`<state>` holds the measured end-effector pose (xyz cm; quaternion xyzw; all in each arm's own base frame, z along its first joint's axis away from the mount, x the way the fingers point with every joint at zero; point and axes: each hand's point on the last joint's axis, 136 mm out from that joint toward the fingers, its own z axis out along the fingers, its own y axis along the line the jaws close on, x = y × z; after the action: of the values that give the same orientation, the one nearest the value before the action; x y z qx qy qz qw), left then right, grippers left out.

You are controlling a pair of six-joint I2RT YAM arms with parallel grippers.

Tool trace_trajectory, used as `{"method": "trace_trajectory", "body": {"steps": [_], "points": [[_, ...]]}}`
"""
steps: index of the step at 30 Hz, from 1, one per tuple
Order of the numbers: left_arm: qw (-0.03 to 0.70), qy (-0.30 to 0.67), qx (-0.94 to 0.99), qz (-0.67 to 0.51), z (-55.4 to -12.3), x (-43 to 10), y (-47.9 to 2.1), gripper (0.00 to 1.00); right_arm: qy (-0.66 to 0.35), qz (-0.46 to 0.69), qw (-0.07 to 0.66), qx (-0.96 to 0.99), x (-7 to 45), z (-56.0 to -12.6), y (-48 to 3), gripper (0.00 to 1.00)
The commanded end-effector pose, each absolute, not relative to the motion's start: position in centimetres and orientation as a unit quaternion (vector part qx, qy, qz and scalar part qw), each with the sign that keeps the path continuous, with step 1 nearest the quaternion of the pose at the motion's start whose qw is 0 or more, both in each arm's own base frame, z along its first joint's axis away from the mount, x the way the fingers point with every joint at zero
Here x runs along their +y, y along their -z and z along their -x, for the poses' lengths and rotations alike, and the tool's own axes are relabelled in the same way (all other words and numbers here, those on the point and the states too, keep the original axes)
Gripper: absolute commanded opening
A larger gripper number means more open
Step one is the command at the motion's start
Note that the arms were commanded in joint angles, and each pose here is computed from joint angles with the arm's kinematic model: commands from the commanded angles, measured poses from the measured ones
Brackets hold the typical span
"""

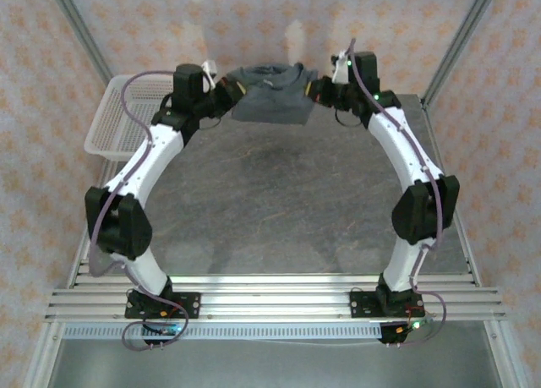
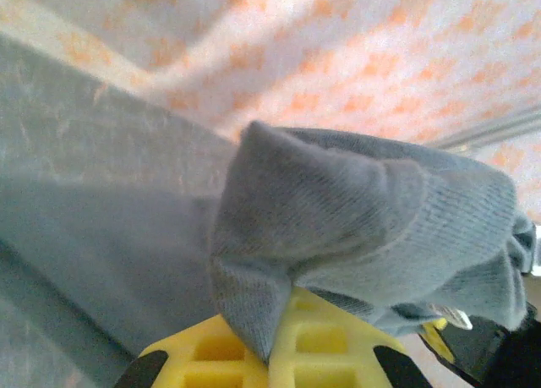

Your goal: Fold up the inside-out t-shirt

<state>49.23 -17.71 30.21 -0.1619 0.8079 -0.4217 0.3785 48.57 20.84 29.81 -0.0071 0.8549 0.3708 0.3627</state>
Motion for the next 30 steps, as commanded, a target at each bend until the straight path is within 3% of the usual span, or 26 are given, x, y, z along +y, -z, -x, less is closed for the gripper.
{"method": "trace_trajectory", "body": {"steps": [1, 5, 9, 14, 23, 30], "points": [[0.229, 0.374, 0.874, 0.209, -45.0, -18.6, -15.2, 0.00, -0.393, 0.000, 0.287, 0.874, 21.9, -46.0, -22.0, 0.00], [0.162, 0.349, 0.891, 0.241, -39.5, -17.8, -9.2, 0.00, -0.384, -0.011, 0.211, 0.899, 21.8, -41.0, -16.3, 0.00], [0.156, 0.338, 0.902, 0.219, -37.6, -17.5, -9.8, 0.00, -0.393, -0.040, 0.161, 0.904, 21.6, -37.2, -13.6, 0.00], [0.151, 0.330, 0.913, 0.188, -37.3, -18.2, -11.0, 0.00, -0.381, -0.079, 0.155, 0.908, 20.7, -34.9, -12.0, 0.00], [0.309, 0.330, 0.880, 0.147, -42.8, -18.2, -17.3, 0.00, -0.327, -0.078, 0.244, 0.910, 19.3, -39.6, -14.5, 0.01], [0.345, 0.261, 0.892, 0.133, -47.4, -17.4, -13.2, 0.00, -0.243, -0.123, 0.274, 0.922, 15.5, -42.4, -9.9, 0.02]]}}
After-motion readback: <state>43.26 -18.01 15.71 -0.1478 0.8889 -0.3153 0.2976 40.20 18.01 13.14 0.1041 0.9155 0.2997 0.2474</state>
